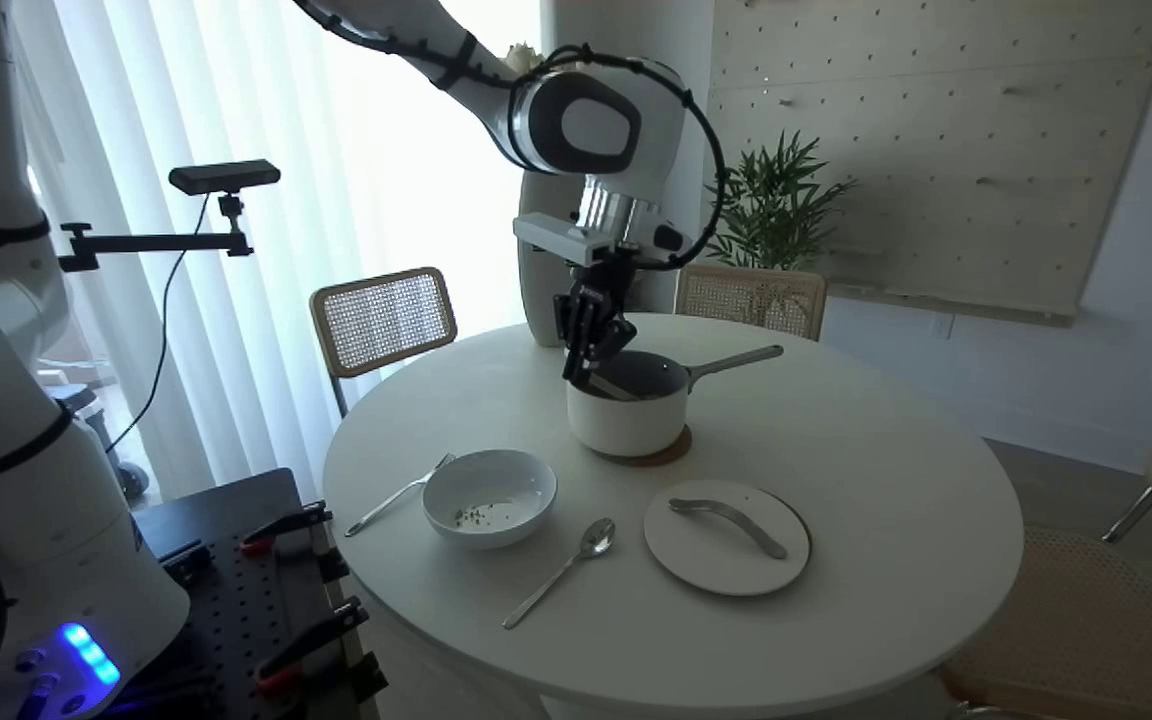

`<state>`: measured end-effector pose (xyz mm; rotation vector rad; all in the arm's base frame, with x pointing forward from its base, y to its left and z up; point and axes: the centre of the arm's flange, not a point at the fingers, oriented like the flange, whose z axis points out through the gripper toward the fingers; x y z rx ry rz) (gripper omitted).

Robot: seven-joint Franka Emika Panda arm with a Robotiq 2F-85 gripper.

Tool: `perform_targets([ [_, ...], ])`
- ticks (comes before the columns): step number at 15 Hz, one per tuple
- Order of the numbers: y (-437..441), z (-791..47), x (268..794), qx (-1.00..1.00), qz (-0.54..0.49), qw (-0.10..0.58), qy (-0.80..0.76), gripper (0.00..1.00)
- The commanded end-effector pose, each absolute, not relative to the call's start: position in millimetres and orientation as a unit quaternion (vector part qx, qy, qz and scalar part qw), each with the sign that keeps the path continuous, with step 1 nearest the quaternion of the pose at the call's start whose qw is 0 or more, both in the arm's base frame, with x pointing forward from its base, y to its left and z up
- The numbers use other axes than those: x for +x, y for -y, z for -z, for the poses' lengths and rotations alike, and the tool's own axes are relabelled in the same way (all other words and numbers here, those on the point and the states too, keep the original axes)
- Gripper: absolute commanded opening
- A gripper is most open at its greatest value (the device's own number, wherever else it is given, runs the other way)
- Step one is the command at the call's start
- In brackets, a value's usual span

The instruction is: Take the broccoli from the white bowl and put it in the white pot then take the wooden spatula out of the pot and put it on the table then put the white lid on the pot

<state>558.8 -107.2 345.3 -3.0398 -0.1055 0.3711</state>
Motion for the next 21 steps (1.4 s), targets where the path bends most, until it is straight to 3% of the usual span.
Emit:
perform_targets([
  [1,109.1,-367.2,574.7,-0.988,-0.141,0.051,0.03,0.04],
  [21,75.8,-460.1,614.8,-0.972,-0.182,0.139,0.054,0.04],
])
